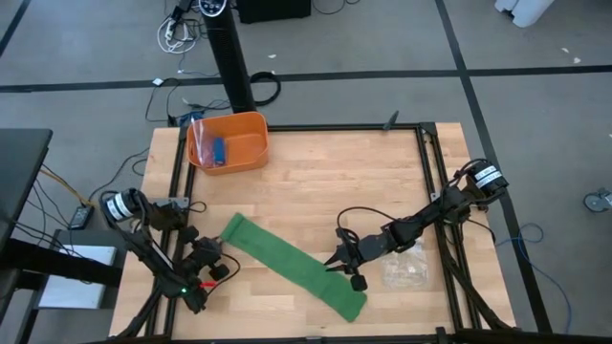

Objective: Roll bandage
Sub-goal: Roll the green bandage

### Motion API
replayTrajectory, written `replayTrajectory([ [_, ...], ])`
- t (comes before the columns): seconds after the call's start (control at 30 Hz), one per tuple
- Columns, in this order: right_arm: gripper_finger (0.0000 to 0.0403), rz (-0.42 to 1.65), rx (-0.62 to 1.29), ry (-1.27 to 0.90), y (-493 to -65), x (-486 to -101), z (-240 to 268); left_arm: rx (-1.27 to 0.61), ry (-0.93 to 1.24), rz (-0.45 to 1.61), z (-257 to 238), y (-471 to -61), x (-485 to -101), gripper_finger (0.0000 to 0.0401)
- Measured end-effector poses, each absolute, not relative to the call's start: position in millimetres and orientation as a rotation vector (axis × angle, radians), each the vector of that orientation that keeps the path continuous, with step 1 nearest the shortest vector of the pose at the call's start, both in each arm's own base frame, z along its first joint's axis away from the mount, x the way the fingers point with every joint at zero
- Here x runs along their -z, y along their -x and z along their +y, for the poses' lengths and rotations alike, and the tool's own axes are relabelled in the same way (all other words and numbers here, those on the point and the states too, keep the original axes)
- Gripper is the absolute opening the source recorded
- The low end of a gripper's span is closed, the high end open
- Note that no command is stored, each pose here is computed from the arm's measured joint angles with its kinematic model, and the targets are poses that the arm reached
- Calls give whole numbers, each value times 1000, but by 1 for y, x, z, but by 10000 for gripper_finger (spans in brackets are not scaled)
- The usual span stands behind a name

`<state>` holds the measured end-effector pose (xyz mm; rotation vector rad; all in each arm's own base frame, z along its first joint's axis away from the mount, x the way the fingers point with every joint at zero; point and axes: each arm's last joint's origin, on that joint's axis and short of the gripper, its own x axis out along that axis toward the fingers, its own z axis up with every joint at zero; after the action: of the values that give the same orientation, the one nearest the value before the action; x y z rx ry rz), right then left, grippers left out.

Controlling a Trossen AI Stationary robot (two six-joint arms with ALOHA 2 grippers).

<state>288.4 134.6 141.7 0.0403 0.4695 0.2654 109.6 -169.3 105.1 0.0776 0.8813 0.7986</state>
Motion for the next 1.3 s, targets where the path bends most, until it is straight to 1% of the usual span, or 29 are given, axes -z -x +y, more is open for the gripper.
replayTrajectory([
  [0.2, 80, 469, -266, -40, -288, -142, 135, -812, -108, 883, -167, -109, -103, 97],
  [0.67, 79, 456, -268, -40, -289, -143, 135, -817, -82, 817, -154, -112, -92, 96],
  [0.73, 80, 455, -269, -40, -289, -143, 135, -825, -88, 810, -152, -113, -92, 90],
  [0.8, 79, 455, -269, -40, -289, -143, 135, -827, -91, 791, -150, -115, -92, 75],
  [0.93, 76, 454, -269, -37, -289, -143, 135, -815, -117, 729, -149, -120, -94, 19],
  [0.97, 76, 453, -271, -31, -289, -143, 135, -811, -128, 706, -149, -122, -96, 13],
  [1.1, 76, 450, -275, -13, -289, -143, 135, -811, -224, 620, -152, -135, -112, 10],
  [1.3, 77, 504, -314, 47, -283, -142, 140, -816, -425, 584, -157, -164, -146, 6],
])
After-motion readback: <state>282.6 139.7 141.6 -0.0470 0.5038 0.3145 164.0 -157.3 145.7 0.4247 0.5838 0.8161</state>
